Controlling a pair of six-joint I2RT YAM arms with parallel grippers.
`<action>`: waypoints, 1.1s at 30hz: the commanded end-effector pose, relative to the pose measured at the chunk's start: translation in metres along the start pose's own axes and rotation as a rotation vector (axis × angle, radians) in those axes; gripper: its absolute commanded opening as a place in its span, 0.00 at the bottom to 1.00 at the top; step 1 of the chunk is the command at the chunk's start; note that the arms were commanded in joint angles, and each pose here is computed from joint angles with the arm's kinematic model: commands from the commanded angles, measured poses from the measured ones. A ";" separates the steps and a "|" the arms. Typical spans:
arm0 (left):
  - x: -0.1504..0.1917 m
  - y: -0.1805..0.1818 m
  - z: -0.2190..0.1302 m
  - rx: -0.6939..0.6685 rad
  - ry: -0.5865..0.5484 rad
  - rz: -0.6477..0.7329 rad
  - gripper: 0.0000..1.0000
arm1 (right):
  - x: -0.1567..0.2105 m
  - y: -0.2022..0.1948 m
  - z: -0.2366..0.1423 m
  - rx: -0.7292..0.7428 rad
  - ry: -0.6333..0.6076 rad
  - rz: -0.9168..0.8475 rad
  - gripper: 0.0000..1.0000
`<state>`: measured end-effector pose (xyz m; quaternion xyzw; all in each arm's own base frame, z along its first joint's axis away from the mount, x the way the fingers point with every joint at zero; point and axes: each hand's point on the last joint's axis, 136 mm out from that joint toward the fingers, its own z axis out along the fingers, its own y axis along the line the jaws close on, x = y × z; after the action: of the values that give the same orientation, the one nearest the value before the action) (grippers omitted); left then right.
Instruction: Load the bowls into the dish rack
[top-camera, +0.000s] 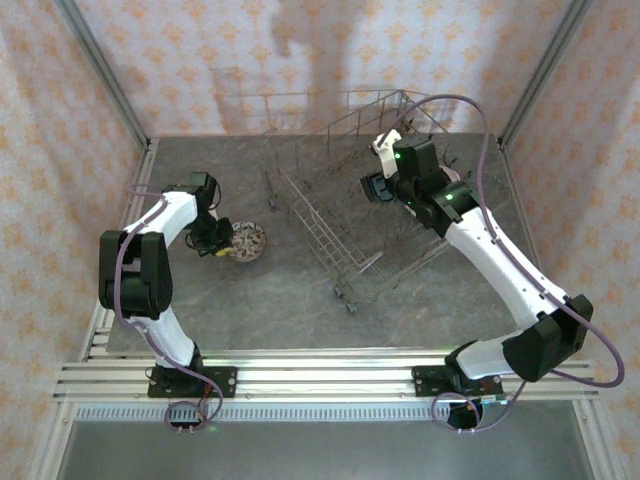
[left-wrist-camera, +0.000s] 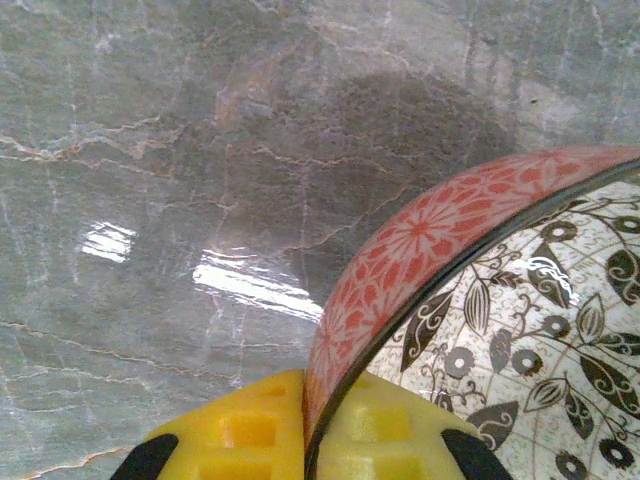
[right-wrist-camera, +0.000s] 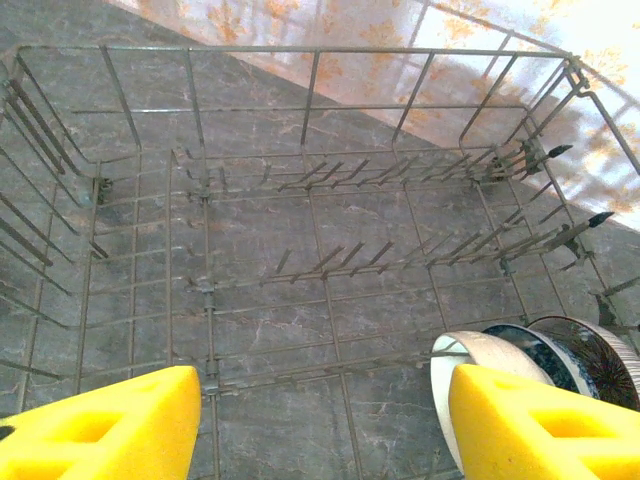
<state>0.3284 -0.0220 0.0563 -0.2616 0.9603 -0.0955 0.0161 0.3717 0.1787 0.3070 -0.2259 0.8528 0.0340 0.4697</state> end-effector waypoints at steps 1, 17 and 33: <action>0.004 -0.003 -0.003 0.010 -0.019 0.026 0.01 | -0.004 -0.003 -0.012 0.009 -0.016 0.029 0.66; 0.007 -0.017 -0.125 0.141 -0.337 0.027 0.00 | -0.029 0.003 -0.028 -0.053 -0.059 0.075 0.66; 0.033 -0.158 -0.288 0.555 -0.610 0.223 0.00 | -0.112 0.092 -0.101 -0.418 -0.169 0.097 0.63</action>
<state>0.3459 -0.1074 0.3535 -0.1623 0.8836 -0.2501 0.3611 0.3147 0.2656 0.4461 -0.2687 0.7848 0.2376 0.5055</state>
